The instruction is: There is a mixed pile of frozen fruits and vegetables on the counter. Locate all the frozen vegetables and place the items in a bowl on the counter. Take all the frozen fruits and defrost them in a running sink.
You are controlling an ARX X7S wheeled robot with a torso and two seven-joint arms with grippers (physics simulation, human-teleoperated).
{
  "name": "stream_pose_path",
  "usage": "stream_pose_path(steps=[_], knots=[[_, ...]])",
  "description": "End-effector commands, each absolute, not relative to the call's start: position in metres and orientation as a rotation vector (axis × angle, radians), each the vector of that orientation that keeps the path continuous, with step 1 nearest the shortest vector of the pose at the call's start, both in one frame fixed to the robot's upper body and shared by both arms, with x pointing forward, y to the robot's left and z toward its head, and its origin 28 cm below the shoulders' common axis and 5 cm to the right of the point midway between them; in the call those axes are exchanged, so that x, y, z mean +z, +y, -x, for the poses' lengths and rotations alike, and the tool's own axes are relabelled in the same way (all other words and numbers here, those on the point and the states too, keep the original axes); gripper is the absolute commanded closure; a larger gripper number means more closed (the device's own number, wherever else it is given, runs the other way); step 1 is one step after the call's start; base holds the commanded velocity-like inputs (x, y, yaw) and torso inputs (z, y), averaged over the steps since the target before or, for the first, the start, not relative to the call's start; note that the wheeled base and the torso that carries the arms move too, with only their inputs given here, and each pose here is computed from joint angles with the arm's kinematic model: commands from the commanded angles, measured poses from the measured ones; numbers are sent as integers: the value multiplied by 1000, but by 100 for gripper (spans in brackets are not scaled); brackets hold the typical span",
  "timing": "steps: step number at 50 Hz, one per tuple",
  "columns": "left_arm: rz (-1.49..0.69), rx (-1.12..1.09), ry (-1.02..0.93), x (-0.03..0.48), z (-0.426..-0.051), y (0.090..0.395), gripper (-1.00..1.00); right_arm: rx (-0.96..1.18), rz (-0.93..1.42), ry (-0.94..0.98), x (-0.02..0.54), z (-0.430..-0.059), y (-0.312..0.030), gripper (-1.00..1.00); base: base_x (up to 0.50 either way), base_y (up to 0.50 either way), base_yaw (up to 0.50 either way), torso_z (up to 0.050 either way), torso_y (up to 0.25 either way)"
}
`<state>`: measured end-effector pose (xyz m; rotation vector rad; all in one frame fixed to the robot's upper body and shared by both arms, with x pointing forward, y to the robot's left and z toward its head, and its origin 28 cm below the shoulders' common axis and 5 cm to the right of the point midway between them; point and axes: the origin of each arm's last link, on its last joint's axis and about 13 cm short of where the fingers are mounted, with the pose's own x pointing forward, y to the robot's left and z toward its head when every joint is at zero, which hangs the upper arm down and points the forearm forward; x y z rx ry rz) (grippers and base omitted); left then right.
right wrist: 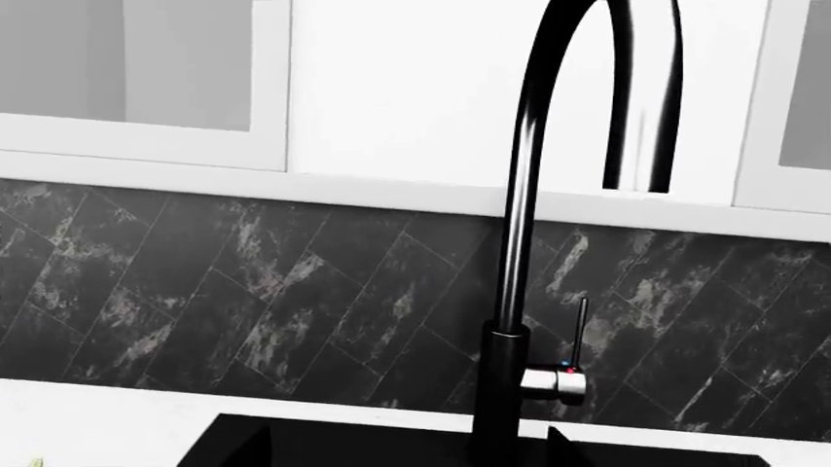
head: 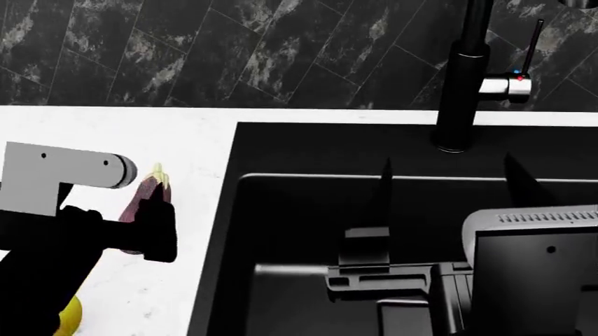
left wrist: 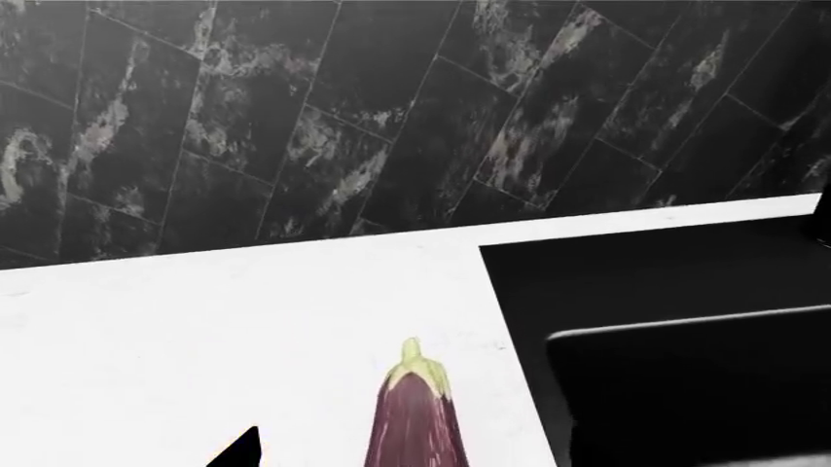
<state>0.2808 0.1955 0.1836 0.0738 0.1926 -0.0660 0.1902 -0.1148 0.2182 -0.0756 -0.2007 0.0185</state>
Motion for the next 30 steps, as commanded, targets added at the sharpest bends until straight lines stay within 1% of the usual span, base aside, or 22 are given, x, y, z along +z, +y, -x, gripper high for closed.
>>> stream_pose_path(steps=[1, 8, 30], knots=[[-125, -56, 297, 174, -305, 191, -100, 28, 67, -186, 216, -191, -115, -100, 0, 0, 0, 0, 0], [-121, -23, 405, 148, -326, 193, -100, 43, 67, -170, 210, -195, -111, -100, 0, 0, 0, 0, 0], [-142, 0, 462, 135, -344, 192, -100, 50, 71, -163, 208, -194, -110, -100, 0, 0, 0, 0, 0]])
